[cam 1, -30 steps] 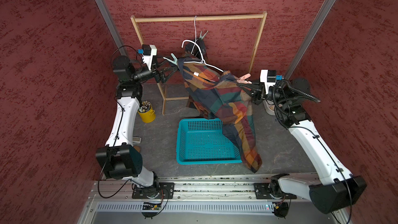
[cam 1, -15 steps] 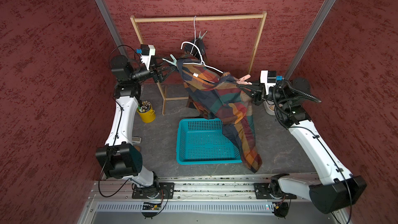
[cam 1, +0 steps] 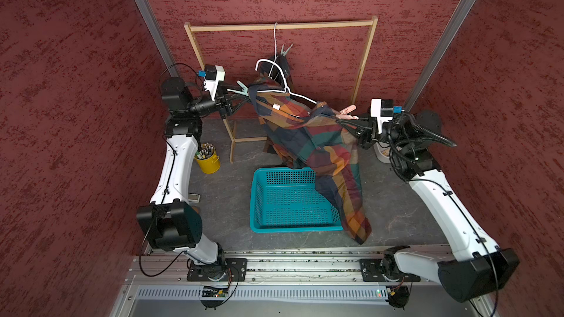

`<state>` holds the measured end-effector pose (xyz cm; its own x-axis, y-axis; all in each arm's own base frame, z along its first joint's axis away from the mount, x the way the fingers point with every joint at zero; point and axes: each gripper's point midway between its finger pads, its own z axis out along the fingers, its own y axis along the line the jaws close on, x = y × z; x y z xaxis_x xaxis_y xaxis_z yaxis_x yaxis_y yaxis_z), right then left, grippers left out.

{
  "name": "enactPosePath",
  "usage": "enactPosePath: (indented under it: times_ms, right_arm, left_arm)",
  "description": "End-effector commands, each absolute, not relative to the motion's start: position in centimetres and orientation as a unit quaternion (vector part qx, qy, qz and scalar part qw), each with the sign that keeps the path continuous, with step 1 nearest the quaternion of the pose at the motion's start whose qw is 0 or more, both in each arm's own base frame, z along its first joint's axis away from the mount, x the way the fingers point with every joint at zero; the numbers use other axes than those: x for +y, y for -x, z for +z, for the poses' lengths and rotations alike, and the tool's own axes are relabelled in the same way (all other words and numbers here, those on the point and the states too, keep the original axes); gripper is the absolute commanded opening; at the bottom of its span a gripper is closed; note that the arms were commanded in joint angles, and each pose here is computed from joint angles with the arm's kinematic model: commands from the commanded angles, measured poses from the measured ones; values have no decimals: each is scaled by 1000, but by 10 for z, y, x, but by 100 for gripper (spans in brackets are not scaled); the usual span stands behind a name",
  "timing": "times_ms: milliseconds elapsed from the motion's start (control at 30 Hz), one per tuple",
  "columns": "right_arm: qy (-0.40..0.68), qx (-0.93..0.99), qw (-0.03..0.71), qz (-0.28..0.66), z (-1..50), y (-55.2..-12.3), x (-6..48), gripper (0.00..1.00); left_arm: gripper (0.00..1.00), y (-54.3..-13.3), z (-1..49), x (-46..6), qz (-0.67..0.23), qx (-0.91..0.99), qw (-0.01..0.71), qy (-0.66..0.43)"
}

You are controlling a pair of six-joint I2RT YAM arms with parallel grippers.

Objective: Remove the clothespins securing long-sleeve shirts to the hanger
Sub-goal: Pick up the hanger from the clothesline.

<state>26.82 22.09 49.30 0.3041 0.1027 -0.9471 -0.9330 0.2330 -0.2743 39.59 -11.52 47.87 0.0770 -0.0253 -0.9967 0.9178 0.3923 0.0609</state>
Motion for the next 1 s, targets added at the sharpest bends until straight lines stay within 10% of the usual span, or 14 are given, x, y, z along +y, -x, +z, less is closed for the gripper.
enactPosePath:
  times_ms: [0,333,733,967]
  right_arm:
    - [487,409,664,392,506,-260,221,0]
    - [462,429,672,388,502,-280,221,0]
    - [457,437,669,390,498,-289,223,0]
    - [433,452,686,371,496,-296,217,54]
  left_arm:
    - [37,-386,482,-125,-396,549,604,-420]
    - [6,-380,485,-129,-402,539,601,-432]
    - [0,-372,489,-137,-411,526,595,-447]
    - [0,-367,497,-138,-409,512,607,-451]
